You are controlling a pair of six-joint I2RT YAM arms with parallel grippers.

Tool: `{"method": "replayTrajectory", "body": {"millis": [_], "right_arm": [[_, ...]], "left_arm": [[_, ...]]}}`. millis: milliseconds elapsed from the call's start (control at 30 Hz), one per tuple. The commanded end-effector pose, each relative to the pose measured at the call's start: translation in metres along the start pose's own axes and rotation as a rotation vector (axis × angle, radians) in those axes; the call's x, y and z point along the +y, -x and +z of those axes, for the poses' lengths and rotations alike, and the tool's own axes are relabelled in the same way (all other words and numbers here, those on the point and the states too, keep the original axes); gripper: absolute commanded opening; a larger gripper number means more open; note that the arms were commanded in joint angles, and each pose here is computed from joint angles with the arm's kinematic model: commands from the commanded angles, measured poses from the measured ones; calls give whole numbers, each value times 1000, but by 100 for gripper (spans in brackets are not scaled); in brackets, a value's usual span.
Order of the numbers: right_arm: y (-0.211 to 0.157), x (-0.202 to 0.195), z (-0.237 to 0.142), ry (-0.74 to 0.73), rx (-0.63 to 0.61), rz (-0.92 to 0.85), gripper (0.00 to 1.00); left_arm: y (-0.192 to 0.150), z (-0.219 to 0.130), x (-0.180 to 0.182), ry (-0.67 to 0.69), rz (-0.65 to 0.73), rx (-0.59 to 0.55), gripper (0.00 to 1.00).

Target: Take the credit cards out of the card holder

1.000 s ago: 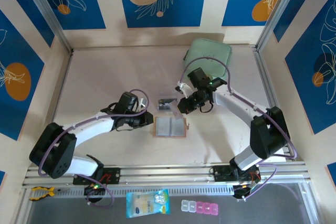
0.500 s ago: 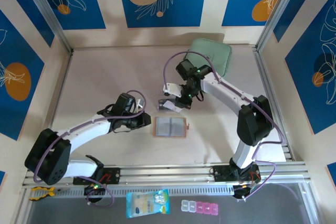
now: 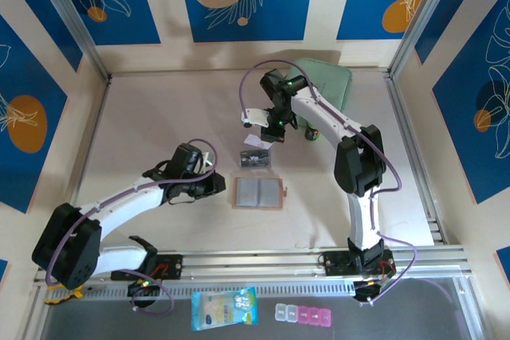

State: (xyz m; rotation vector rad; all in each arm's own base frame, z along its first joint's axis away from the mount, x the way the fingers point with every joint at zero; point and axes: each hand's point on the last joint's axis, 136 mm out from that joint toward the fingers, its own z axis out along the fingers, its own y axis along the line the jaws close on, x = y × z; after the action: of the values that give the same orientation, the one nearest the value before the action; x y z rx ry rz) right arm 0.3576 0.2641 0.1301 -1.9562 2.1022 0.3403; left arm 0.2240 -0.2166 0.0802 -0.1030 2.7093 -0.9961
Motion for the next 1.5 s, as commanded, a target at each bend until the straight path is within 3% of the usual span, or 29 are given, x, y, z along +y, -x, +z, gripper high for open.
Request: {"method": "replayTrajectory", "body": {"millis": [0,700,833,967,1167,1467], "right_arm": [[1,1,-5,29,3,-27,0],[-23,0,36,123,91,4,0],[-20,2,39,139,84,11,13],[-13,-7,34,101,53,42,21],[-9,-33,19,-47,25,73,21],[-5,-40,19,-94,7,126,22]], "left_arm": [[1,-6,6,26,-13,-9,18],[3,-9,11,38,-23,-9,19],[3,-7,9,32,-23,-1,20],[4,-7,8,29,-23,0,20],[4,-5,8,28,-24,3,20],[4,-4,6,14,-26,8,20]]}}
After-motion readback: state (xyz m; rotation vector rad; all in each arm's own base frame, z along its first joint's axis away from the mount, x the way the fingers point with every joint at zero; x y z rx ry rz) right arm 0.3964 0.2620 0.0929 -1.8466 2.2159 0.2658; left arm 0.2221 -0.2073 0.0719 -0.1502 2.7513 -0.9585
